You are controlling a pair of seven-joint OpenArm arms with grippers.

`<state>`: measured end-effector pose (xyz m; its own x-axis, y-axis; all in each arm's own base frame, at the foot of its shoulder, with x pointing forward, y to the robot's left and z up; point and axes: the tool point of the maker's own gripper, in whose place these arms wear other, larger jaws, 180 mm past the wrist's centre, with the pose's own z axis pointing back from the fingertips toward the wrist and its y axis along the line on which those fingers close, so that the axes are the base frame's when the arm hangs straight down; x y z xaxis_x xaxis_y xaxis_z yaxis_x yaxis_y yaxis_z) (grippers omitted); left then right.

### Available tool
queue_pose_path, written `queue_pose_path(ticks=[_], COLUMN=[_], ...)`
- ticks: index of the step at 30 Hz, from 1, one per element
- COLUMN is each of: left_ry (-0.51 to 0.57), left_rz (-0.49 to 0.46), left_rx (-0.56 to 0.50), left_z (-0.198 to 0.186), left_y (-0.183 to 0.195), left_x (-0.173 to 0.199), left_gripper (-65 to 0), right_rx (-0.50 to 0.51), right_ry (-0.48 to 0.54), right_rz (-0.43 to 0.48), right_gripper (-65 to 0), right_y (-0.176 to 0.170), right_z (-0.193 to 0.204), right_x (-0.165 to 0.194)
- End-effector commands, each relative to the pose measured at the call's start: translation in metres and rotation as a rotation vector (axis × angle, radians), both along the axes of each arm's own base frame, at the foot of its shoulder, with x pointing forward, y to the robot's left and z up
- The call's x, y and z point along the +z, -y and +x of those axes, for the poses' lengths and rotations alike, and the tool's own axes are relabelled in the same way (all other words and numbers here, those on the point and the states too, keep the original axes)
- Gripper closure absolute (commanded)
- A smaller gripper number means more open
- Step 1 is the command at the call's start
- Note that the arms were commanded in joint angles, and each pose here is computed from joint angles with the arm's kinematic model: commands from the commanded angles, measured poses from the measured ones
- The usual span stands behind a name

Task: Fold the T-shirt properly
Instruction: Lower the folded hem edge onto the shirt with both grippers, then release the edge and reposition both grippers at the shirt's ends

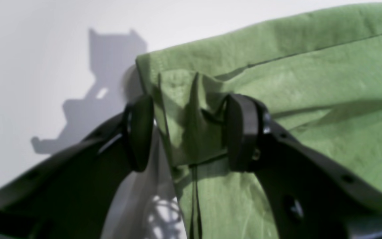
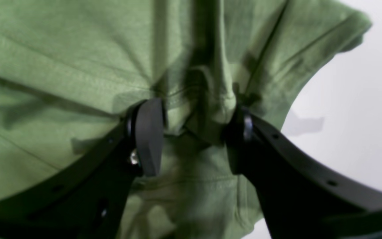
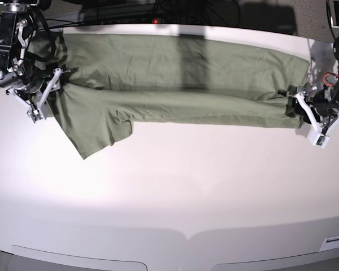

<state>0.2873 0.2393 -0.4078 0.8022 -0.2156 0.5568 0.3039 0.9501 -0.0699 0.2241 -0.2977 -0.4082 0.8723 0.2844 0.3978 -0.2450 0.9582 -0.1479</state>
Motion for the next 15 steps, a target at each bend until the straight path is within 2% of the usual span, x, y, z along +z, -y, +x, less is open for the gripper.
queue_pose_path(ticks=[1, 4, 7, 9, 12, 15], left_ry=[0.041, 0.042, 0.051, 0.070, 0.083, 0.089], left_rz=[0.009, 0.011, 0.060, 0.100, 0.103, 0.103], left_rx=[-0.002, -0.002, 0.003, 0.038, 0.100, 0.118], left_z=[0.011, 0.011, 0.012, 0.016, 0.020, 0.021], left_y=[-0.005, -0.006, -0.013, -0.023, -0.029, -0.031], left_x=[0.013, 0.013, 0.012, 0.013, 0.015, 0.016], left_gripper=[-33.5, -33.5, -33.5, -33.5, -33.5, -33.5], right_rx=[0.002, -0.008, -0.037, -0.063, -0.101, -0.141], right_ry=[0.041, 0.053, 0.087, 0.103, 0.153, 0.202], right_rz=[-0.019, -0.023, -0.026, -0.033, -0.038, -0.046], right_gripper=[-29.5, -29.6, -29.5, -29.6, -29.6, -29.6], right_y=[0.006, 0.010, 0.019, 0.028, 0.041, 0.055], right_z=[0.011, 0.013, 0.016, 0.016, 0.019, 0.022], right_x=[0.011, 0.015, 0.021, 0.026, 0.036, 0.046])
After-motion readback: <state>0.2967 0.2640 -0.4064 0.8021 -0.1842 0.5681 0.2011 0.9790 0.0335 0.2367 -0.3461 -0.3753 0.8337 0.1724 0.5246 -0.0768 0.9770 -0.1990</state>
